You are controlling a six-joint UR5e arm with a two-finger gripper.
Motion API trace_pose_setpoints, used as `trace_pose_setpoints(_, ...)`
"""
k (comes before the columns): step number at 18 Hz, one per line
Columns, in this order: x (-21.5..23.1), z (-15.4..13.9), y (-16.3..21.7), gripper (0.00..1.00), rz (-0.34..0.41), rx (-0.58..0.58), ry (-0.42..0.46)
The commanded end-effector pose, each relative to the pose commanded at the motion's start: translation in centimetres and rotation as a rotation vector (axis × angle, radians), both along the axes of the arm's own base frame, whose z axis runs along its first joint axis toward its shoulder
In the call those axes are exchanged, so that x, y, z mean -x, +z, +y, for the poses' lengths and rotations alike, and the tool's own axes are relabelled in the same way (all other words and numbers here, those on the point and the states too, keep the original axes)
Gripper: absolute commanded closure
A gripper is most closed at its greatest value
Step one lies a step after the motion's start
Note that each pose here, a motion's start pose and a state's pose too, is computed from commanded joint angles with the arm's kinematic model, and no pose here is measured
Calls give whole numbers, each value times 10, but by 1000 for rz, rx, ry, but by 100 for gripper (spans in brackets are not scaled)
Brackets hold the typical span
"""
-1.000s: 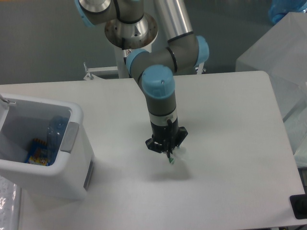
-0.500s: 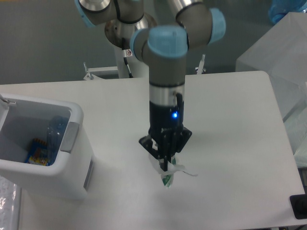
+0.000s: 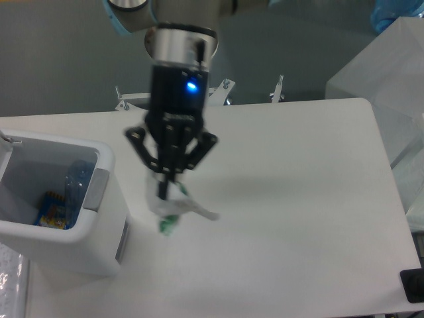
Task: Place the trash in the trash can
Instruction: 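Lift the paper and carry it over the white bin, then lower the paper into the bin and open the gripper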
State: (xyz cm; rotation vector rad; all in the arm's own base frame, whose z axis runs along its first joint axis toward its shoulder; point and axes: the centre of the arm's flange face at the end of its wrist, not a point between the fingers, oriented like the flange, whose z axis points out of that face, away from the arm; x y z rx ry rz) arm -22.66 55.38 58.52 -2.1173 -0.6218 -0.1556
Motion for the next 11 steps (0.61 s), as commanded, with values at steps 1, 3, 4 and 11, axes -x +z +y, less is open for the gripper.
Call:
trace_pose_setpoints(1, -11, 4, 0, 84, 26, 4, -39)
trace_pose_setpoints(3, -34, 8, 5, 84, 65, 0, -100)
trace_pose_setpoints(4, -44, 12, 1, 84, 71, 5, -124)
trace_pose_setpoints(11, -98, 25, -30, 75, 46, 51, -227)
